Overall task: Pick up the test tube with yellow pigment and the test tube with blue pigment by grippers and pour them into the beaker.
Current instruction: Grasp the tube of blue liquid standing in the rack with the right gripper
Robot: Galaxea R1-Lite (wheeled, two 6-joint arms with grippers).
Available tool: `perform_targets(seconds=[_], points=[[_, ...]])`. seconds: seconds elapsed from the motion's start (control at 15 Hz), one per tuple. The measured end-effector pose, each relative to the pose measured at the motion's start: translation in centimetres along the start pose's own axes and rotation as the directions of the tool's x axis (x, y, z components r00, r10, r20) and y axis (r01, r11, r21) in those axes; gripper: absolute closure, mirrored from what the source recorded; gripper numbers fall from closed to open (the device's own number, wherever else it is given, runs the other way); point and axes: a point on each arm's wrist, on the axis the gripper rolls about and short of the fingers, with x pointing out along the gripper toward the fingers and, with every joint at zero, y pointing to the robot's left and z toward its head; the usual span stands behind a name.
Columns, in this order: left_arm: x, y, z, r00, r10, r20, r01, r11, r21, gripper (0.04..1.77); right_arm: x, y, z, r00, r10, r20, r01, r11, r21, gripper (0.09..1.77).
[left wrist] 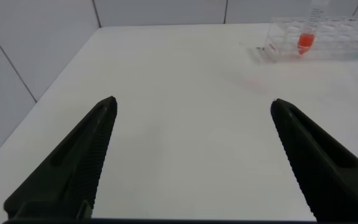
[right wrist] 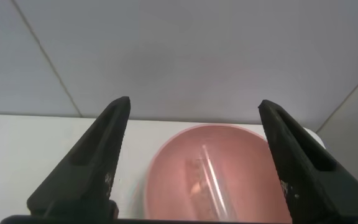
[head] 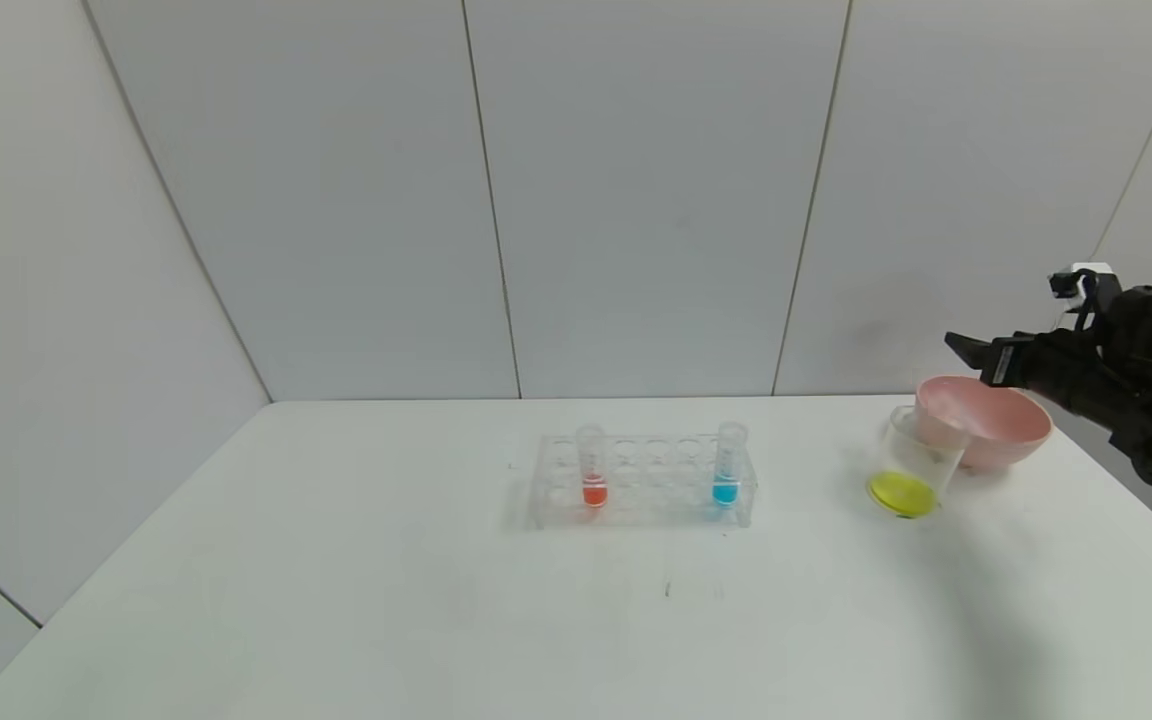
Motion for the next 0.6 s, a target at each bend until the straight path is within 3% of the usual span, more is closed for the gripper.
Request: perform_targets(seconds=[0.27,0.6], points=[[0.0,0.0,0.0,1.0,0.0,0.0,0.0,1.0,0.0,0.05,-5.1,5.9,1.2,0.999,0.035,-0.03,-0.034,0.998,0.055,0.27],[0.0,0.0,0.0,1.0,0.0,0.0,0.0,1.0,0.0,0.05,-13.2,15.2,0.0,0.995,0.037,-0.093,-0.029,0.997,0.078,0.21]])
